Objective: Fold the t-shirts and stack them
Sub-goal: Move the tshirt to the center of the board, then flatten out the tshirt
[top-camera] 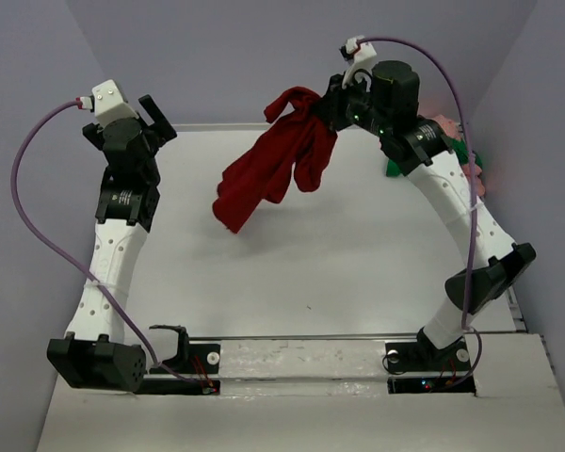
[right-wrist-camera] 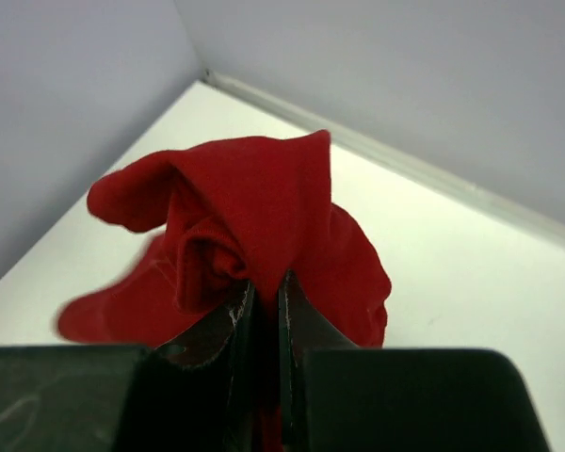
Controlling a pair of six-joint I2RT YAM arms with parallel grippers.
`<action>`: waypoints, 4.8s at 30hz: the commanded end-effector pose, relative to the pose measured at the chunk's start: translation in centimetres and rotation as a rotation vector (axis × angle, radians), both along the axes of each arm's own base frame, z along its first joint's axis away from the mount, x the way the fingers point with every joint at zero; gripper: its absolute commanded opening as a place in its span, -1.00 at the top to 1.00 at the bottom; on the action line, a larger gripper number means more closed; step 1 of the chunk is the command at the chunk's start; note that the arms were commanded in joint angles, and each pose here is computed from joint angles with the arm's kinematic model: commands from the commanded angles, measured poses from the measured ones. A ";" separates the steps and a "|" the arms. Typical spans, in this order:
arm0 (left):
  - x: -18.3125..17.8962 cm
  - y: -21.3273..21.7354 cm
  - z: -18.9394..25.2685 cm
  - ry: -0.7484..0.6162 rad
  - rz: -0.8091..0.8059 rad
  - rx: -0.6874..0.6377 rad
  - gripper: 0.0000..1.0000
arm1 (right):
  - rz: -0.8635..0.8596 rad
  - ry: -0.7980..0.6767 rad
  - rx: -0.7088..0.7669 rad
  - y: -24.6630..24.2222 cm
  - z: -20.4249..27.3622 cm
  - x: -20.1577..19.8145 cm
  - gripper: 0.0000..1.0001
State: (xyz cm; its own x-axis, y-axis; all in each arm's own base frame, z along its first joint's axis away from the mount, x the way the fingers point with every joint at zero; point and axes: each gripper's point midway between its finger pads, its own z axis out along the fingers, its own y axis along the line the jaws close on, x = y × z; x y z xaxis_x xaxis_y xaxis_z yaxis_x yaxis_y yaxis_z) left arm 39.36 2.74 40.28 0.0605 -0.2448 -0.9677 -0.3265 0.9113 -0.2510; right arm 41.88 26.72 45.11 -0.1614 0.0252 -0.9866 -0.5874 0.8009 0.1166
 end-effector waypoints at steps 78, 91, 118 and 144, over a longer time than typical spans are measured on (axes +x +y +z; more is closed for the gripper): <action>-8.3 -14.8 -22.2 0.525 -0.635 -0.295 -0.57 | 0.148 0.146 -0.734 12.6 -35.8 8.6 1.00; -2.9 -20.3 -28.2 0.631 -0.679 -0.412 -0.26 | -0.082 0.041 -0.337 5.9 -16.7 6.8 1.00; -2.3 -20.0 -35.5 0.833 -0.495 -0.419 -0.27 | -0.097 0.111 -0.333 2.2 -20.5 3.6 1.00; 7.0 -17.9 -6.3 0.154 -0.710 -0.041 1.00 | -0.373 -0.098 -0.112 -5.8 -4.3 3.8 1.00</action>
State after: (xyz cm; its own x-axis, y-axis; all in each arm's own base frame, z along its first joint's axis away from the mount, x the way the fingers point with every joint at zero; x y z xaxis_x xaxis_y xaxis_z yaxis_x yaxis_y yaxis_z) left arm 44.37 -18.52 16.48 -0.6326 -0.2225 -0.7418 0.1512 0.9039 -0.4001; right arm 47.43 23.66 27.90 -0.3103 -0.1804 -0.9334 -0.3257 0.9426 -0.0739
